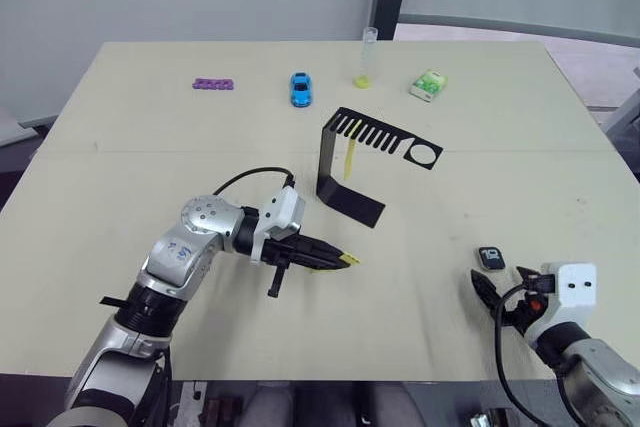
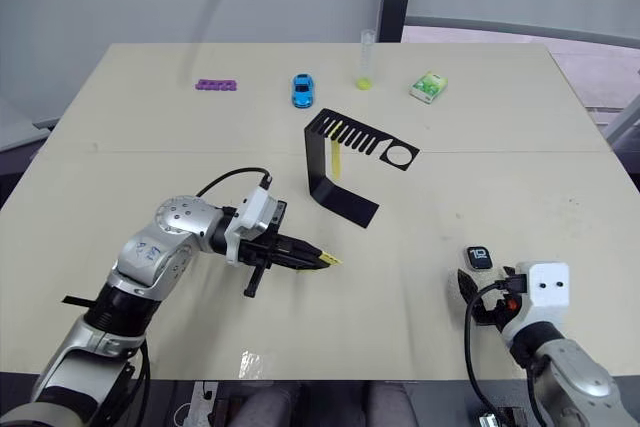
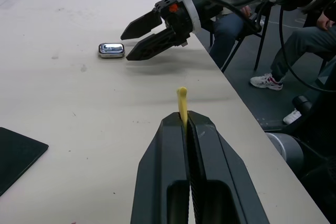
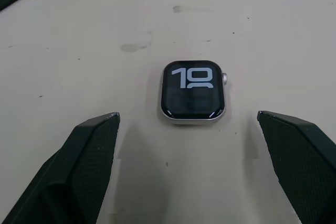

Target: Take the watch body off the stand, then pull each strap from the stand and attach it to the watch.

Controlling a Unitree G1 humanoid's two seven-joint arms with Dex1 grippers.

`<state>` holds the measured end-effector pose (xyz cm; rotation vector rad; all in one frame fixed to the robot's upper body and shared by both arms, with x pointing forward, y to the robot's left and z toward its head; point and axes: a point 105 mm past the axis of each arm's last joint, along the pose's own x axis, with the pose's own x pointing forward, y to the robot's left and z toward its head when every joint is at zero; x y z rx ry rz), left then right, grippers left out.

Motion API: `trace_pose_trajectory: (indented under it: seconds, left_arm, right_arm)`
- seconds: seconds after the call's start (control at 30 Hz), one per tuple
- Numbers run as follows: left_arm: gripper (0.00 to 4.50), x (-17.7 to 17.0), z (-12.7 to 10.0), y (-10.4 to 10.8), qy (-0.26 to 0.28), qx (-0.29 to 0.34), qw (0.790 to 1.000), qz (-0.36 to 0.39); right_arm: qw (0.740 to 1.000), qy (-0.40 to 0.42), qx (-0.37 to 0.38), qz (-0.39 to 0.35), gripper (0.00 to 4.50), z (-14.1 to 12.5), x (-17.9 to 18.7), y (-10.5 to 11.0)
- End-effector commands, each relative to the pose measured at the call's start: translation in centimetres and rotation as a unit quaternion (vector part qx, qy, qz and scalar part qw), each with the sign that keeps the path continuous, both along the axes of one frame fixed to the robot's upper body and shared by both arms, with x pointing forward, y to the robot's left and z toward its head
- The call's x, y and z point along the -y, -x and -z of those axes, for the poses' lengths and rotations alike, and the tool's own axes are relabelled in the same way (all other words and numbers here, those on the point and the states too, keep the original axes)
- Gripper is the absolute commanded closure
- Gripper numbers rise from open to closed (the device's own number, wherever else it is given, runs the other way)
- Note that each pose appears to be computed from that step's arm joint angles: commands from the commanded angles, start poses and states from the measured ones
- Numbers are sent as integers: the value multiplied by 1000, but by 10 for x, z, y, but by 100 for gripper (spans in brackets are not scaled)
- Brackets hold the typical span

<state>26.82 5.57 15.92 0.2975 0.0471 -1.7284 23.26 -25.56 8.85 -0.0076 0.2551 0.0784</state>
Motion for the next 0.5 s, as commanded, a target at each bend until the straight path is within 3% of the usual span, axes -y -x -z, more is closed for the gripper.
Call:
trace_pose_trajectory:
  seconds: [0.03, 0.5]
  left_arm:
    - [450, 1, -8, 5, 7, 17, 1000, 5]
    - [450, 6, -10, 6, 13, 18, 1000, 4]
  right_arm:
    - [1000, 12, 0, 14, 6, 0, 3, -4]
    - [1000, -1, 5, 15, 6, 1, -1, -11]
